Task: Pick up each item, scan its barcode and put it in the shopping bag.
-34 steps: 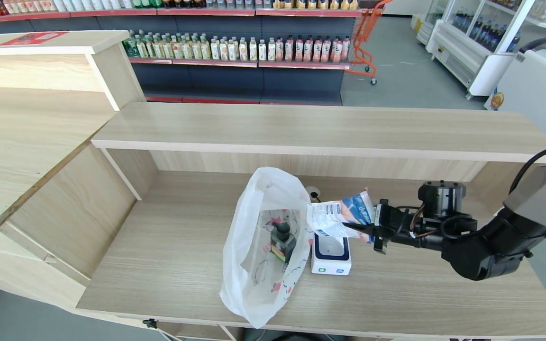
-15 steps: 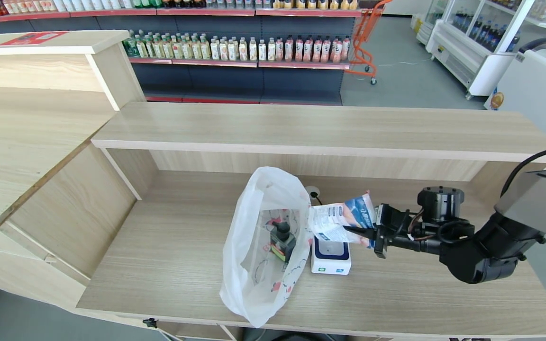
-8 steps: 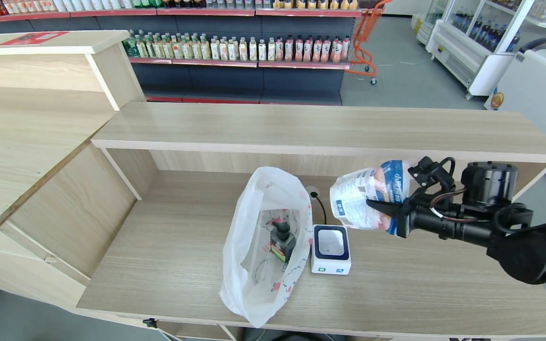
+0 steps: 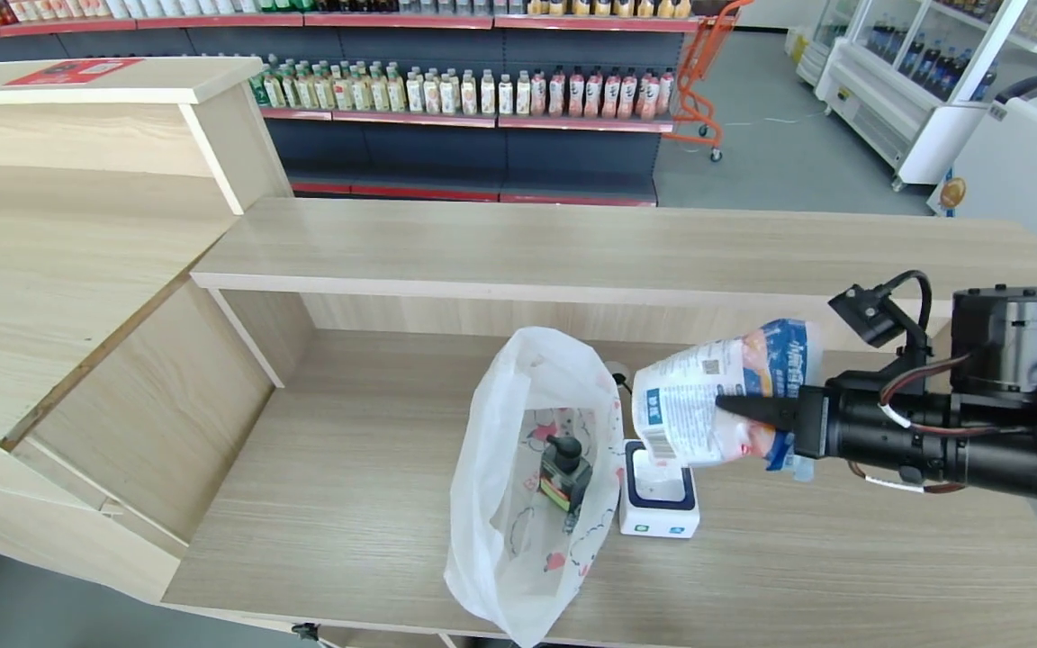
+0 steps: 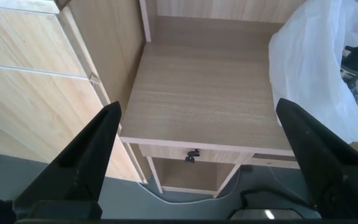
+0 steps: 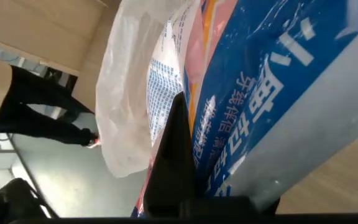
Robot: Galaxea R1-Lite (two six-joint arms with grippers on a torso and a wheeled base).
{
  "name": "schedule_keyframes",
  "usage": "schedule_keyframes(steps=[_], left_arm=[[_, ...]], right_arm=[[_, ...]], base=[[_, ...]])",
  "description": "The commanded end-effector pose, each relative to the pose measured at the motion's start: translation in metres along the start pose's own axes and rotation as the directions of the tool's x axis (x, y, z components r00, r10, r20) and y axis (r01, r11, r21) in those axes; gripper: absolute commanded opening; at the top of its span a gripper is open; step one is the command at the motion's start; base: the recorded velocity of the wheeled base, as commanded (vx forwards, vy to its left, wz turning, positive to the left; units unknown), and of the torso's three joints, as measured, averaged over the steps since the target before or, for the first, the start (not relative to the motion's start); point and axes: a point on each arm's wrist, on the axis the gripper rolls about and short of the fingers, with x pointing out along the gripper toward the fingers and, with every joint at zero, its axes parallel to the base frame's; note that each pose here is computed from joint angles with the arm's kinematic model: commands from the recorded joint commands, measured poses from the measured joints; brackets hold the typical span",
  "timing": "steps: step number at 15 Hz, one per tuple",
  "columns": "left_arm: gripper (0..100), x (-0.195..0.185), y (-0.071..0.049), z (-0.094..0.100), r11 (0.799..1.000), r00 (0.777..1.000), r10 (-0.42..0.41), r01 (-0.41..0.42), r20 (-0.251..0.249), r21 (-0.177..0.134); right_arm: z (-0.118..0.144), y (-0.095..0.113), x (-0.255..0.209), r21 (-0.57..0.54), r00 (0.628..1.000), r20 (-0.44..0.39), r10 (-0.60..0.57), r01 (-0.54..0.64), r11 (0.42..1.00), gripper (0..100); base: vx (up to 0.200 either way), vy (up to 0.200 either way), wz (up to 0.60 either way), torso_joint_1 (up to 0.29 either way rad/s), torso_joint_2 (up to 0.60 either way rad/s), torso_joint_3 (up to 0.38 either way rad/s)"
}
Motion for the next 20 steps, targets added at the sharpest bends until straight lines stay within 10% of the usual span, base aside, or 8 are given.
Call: schedule_keyframes(steps=[1,11,20], left_arm=[[100,0.000,0.000,0.000,1.000,1.000,0.001,-0.001,0.000,0.000],[100,0.000,0.000,0.000,1.000,1.000,0.001,-0.001,0.000,0.000],[100,0.000,0.000,0.000,1.000,1.000,0.001,-0.001,0.000,0.000]], right_arm=[[-0.001,0.030,-0.018,0.041,0.997,-0.021,0.069,-0.068,0.997,0],[-0.037,0.039,0.031,0.124,0.958,-0.253,0.132,-0.103,0.987,0],[-0.067,0.030,0.106,-0.101,0.927,-0.339,0.159,-0.204,0.974,0]], base=[[0.000,0.000,0.00,0.000,0.00,0.000],[0.000,0.000,0.00,0.000,0.00,0.000],[0.000,0.000,0.00,0.000,0.00,0.000]])
